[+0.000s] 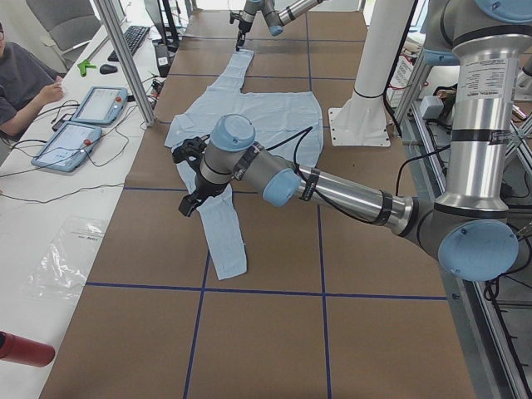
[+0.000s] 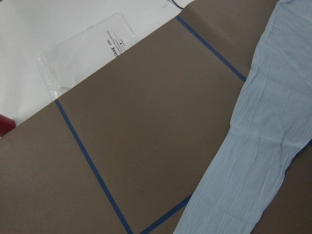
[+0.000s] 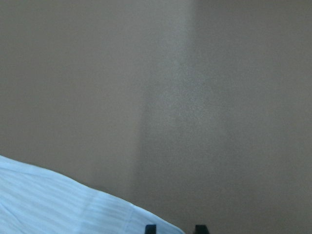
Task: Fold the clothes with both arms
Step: 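Lower the right gripper and grasp the sleeve cuff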
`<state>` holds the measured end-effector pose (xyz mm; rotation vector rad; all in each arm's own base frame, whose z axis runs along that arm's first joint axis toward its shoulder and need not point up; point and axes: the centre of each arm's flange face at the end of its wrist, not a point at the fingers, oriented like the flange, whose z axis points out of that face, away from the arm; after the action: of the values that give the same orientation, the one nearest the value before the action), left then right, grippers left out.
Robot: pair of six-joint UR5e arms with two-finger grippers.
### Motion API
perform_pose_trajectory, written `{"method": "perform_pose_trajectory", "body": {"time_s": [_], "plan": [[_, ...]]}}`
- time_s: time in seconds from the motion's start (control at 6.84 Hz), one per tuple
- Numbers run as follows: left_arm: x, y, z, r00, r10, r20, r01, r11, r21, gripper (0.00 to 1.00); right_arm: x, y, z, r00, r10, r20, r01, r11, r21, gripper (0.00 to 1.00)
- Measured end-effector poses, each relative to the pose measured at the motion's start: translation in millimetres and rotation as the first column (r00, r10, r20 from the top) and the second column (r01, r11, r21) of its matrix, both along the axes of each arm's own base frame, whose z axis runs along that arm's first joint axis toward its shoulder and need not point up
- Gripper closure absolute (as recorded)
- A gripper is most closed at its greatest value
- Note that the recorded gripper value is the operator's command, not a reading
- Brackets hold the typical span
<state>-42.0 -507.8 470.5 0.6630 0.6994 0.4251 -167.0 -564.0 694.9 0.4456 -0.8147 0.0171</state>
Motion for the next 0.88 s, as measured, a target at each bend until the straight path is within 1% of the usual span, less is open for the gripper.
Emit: {"method": "perform_pose_trajectory", "body": {"time_s": [0.15, 0.58, 0.73, 0.88], "plan": [[0.0, -0.1, 0.5, 1.000, 0.000, 0.000, 0.000, 1.000, -0.001, 0.00, 0.4, 2.0, 1.8, 1.000, -0.001, -0.001, 0.001, 1.000, -0.002, 1.00], [0.0, -0.3, 1.4, 1.000, 0.000, 0.000, 0.000, 1.000, -0.002, 0.00, 1.1, 4.4, 1.6, 1.000, 0.000, 0.001, 0.000, 1.000, -0.002, 1.00], [0.0, -0.4, 1.6, 1.000, 0.000, 0.000, 0.000, 1.000, -0.002, 0.00, -0.1, 2.9, -7.5, 1.000, 0.001, 0.014, -0.001, 1.000, 0.006, 1.00], [0.0, -0.6, 2.4, 1.000, 0.000, 0.000, 0.000, 1.000, -0.004, 0.00, -2.5, -0.8, -28.7, 0.999, 0.008, 0.051, -0.008, 1.000, 0.010, 1.00]]}}
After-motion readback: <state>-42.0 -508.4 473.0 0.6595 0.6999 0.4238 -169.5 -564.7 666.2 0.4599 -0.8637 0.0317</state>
